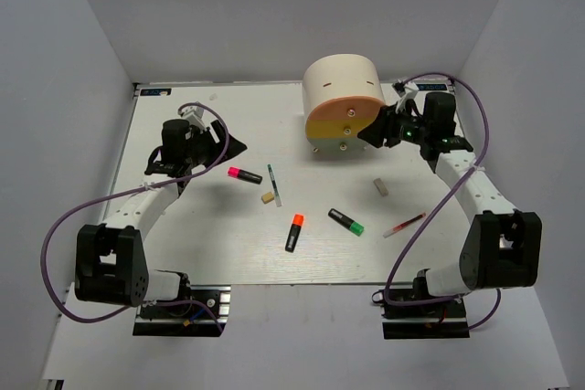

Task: Sort the stationery into containers
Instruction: Open the drawer in the storage box.

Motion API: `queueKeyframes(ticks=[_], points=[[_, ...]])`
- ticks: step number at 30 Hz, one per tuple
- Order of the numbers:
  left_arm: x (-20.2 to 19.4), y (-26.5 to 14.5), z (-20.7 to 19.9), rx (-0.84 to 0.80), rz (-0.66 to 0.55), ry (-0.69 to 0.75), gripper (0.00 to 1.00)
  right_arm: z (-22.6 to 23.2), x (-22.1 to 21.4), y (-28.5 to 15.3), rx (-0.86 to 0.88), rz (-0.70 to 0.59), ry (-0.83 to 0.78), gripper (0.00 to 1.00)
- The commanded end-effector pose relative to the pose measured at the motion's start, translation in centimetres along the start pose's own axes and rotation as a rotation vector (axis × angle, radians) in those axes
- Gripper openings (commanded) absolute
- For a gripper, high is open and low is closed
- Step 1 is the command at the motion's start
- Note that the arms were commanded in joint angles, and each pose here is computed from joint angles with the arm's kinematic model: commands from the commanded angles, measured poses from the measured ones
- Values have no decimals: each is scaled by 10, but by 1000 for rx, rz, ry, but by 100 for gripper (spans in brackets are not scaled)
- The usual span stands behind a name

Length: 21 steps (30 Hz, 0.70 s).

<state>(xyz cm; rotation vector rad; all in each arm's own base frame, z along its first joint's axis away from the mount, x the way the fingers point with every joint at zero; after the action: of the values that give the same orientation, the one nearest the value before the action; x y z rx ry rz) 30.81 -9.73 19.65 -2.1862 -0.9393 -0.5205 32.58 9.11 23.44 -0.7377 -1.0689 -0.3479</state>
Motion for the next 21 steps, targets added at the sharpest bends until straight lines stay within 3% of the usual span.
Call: queueKeyframes(ticks=[1,4,7,13,21], points=[[9,-5,-13,-51,-28,31,77,13,36,9,113,-152,142,54],[8,-3,-12,-46,-21,27,80,14,44,22,152,-153,286,61],[8,-1,-12,-47,-7,23,80,10,48,35,131,-129,361,61],[8,-1,-12,-47,-7,23,81,3,55,47,72,-129,466,52],[5,-1,-10,-42,-1,19,81,0,63,47,-10,-176,636,47]])
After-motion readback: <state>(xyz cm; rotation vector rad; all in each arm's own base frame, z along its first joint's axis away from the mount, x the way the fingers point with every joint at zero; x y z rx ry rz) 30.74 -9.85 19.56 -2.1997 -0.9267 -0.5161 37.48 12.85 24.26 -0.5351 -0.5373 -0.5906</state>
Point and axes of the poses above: each gripper's point midway between its finger pads, its own y axis out along the fingers, its own z axis along the line the jaws close on, x = y × z, the point moved 8 cm from there along -y, back along the fingers, and after that the axes turned 4 degrees about -y, right-handed, at the moved point
